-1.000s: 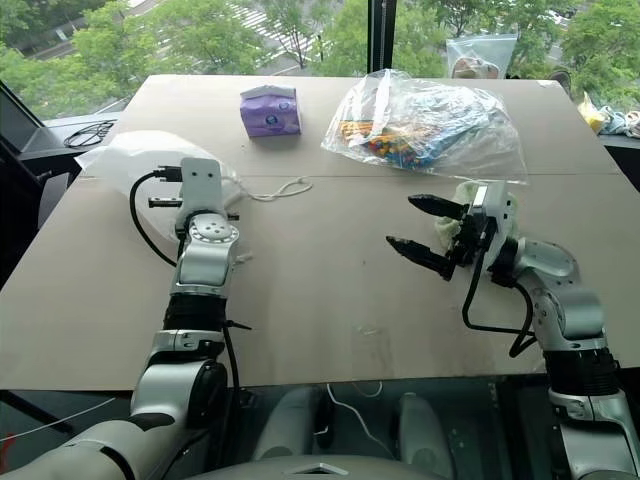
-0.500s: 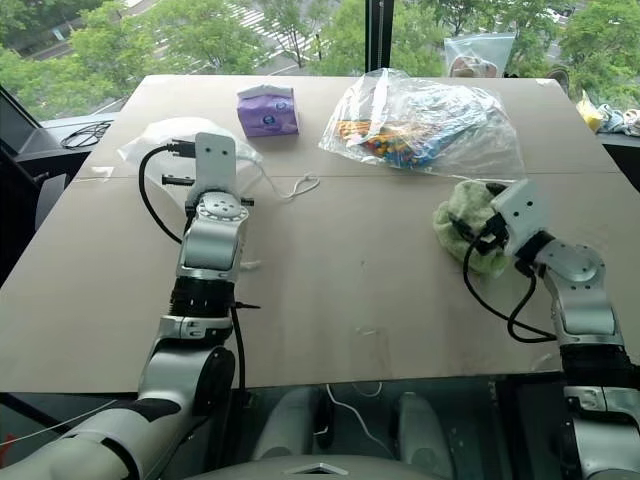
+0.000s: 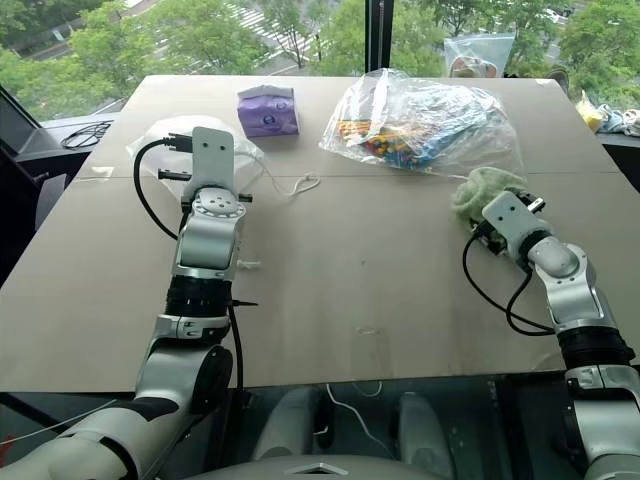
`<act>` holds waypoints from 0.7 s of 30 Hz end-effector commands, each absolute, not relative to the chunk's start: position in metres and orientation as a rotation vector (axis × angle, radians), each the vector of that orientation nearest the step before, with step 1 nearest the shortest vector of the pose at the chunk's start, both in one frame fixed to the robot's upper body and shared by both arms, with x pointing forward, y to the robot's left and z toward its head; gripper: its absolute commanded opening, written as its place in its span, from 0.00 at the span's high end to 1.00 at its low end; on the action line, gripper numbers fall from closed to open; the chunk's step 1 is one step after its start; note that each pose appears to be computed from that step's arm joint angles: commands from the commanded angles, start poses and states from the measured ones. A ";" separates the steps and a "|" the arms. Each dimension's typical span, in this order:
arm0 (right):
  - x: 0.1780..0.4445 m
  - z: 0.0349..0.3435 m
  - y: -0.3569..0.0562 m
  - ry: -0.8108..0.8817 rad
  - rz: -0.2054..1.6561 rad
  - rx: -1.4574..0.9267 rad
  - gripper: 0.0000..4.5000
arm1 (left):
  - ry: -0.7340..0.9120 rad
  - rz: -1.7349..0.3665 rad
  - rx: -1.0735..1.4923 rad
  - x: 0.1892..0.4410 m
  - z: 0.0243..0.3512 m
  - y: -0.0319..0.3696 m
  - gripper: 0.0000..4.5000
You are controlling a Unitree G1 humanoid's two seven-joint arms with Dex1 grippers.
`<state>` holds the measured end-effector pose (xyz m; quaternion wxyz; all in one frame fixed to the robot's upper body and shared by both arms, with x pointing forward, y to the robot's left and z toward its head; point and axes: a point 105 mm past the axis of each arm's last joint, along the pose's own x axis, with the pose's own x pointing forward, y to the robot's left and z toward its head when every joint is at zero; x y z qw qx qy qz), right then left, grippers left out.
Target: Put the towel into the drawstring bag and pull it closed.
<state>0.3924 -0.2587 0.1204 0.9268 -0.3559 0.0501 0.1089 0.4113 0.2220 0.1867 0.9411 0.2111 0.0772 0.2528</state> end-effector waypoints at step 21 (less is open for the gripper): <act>0.409 0.042 -0.280 0.639 0.039 -0.035 0.18 | 0.087 0.533 0.422 0.404 0.203 0.223 1.00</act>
